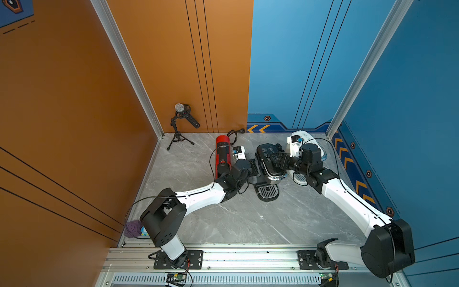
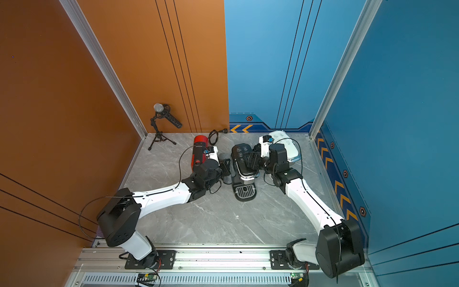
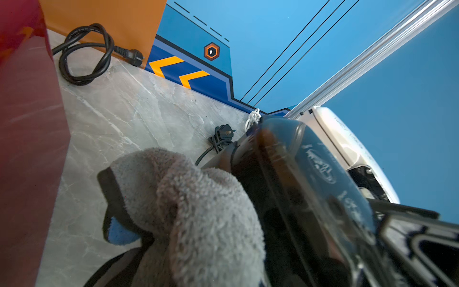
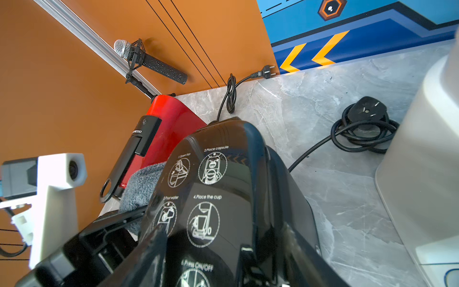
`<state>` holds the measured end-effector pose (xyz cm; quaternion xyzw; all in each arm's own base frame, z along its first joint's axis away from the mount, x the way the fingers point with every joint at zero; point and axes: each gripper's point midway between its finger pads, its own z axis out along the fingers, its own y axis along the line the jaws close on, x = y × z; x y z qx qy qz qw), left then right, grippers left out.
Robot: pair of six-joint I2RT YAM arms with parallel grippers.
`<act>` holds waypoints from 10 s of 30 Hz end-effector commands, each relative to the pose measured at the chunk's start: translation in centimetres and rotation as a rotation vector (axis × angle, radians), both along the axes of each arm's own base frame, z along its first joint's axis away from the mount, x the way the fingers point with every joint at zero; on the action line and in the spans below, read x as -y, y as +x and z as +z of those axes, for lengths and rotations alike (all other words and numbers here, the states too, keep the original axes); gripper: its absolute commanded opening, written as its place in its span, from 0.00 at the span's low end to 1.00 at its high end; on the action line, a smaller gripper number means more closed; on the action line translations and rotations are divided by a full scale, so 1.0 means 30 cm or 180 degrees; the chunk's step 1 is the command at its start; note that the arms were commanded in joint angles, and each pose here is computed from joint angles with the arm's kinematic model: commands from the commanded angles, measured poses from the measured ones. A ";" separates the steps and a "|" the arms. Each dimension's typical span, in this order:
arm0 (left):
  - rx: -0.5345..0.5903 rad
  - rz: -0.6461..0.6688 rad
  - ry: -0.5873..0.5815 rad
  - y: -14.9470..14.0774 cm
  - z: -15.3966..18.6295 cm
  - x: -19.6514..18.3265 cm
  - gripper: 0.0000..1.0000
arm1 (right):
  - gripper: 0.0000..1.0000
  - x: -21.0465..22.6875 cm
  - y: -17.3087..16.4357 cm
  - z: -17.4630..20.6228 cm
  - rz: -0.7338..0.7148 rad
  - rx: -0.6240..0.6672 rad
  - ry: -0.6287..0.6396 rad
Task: Wipe the surface of a coffee machine
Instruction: Wipe the dirt from the surface of the coffee machine, then adjust the cleaning item.
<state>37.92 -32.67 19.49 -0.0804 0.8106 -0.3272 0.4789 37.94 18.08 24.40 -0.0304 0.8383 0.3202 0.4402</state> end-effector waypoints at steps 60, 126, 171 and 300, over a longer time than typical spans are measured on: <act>0.0047 -0.0450 0.0417 -0.059 0.015 0.021 0.00 | 0.73 -0.014 -0.058 -0.121 0.0128 -0.0397 -0.0138; 0.0305 -0.0651 0.0304 -0.010 0.165 0.040 0.00 | 0.74 0.005 -0.073 -0.088 0.0122 -0.0340 -0.0176; -0.0839 -0.2987 -0.0964 0.238 -0.010 0.217 0.00 | 0.74 0.052 -0.068 -0.052 0.0118 -0.0350 -0.0251; 0.0605 -0.2925 -0.0594 -0.401 0.592 0.044 0.09 | 0.05 -0.232 -0.473 0.326 0.1577 0.0706 0.0069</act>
